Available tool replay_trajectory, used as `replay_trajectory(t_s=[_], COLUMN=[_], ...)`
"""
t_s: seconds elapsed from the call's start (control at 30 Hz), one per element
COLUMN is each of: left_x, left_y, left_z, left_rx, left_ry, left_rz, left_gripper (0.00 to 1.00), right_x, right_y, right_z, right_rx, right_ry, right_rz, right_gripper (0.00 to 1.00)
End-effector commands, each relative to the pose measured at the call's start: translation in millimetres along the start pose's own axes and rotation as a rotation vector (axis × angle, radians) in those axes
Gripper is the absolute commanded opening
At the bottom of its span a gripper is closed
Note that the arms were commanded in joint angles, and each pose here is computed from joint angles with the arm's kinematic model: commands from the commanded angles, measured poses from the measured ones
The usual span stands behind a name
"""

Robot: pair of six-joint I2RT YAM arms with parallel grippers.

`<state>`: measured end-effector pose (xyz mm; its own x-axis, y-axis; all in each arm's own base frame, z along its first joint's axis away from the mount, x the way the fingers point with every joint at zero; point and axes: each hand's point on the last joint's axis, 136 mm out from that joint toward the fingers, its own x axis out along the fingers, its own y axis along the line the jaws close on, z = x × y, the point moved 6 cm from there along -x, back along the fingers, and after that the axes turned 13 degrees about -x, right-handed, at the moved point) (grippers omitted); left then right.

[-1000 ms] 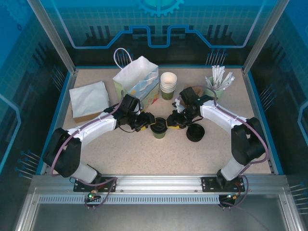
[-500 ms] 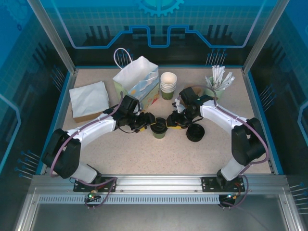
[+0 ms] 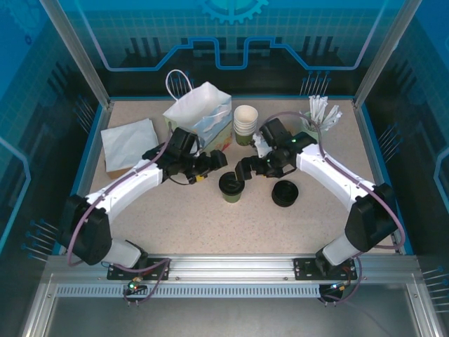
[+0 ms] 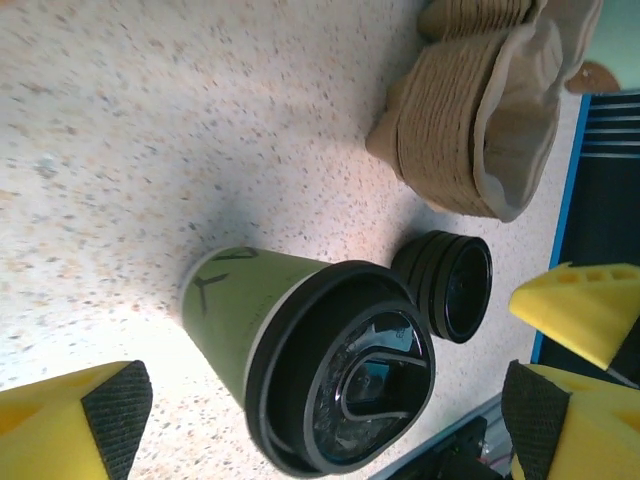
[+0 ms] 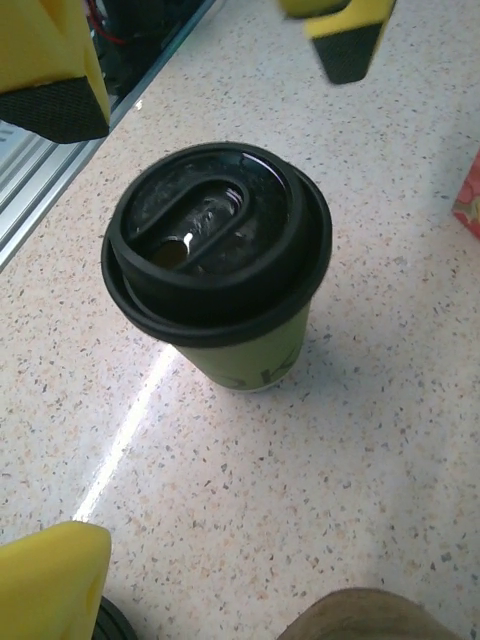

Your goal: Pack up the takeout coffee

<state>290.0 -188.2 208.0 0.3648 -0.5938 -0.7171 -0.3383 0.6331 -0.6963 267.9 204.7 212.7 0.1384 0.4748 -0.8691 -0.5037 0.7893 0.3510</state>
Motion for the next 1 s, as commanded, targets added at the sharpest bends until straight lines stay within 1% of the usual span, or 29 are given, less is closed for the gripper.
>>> replay_trajectory(t_s=[0.0, 0.17, 0.43, 0.57, 0.97], left_x=[-36, -65, -88, -91, -90], left_y=[7, 22, 50, 56, 55], left_z=[1, -10, -22, -24, -24], left_rx=[0.033, 0.035, 0.028, 0.02, 0.018], left_ry=[-0.119, -0.216, -0.295, -0.304, -0.297], left_rz=[0.013, -0.005, 0.037, 0.04, 0.043], left_gripper=[0.99, 0.99, 0.99, 0.99, 0.99], right_x=[-4, 7, 27, 39, 58], right_y=[11, 29, 52, 60, 61], right_z=[-4, 2, 13, 16, 15], right_rx=[-0.077, -0.174, -0.324, -0.372, -0.391], right_ry=[0.053, 0.11, 0.199, 0.24, 0.3], right_rz=[-0.09, -0.156, -0.259, -0.275, -0.254], right_gripper=[1.0, 1.0, 1.0, 1.0, 1.0])
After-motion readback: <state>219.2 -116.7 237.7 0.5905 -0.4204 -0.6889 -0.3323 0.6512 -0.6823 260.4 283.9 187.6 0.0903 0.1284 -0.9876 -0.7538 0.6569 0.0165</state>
